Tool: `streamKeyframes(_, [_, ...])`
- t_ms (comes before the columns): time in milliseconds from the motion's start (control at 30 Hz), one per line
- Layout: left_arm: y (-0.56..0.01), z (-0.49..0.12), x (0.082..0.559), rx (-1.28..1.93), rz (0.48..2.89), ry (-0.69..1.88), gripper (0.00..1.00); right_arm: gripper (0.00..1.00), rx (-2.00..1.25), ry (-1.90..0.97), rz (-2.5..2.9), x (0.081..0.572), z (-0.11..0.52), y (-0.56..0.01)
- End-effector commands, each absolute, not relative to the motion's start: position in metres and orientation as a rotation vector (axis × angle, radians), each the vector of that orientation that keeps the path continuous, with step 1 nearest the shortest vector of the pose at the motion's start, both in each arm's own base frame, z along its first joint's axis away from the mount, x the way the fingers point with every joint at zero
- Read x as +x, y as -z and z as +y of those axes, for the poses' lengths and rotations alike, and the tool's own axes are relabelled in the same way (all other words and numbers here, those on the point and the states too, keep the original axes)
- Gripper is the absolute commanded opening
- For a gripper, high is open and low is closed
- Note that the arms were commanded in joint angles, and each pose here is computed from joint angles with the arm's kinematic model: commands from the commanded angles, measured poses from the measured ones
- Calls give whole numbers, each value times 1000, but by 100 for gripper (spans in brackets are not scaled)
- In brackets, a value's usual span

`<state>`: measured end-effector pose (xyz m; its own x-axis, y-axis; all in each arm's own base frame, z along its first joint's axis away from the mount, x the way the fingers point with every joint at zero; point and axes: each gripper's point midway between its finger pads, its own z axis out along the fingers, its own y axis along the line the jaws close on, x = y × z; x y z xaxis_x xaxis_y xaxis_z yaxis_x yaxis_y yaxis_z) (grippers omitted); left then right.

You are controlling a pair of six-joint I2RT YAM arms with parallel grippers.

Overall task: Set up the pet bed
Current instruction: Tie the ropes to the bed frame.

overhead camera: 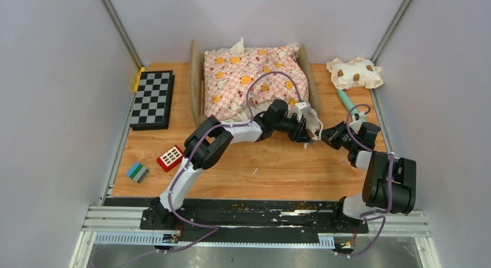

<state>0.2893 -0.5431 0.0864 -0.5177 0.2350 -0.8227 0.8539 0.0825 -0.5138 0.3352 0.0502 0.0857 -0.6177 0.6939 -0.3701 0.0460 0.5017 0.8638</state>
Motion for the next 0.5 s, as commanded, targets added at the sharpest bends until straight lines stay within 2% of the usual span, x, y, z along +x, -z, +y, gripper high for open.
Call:
streamKeyframes(0, [-89,-544,295,1073,1790,1439,30,0,577,-1107,2016,340,48,-86])
streamKeyframes(200, [-82,-543,293,1082,1812,1445,19,0,578,-1102,2009,341,47,-89])
streamKeyframes(467, [-75,-543,291,1079,1836,1452,28,0,574,-1117,2000,341,48,-94])
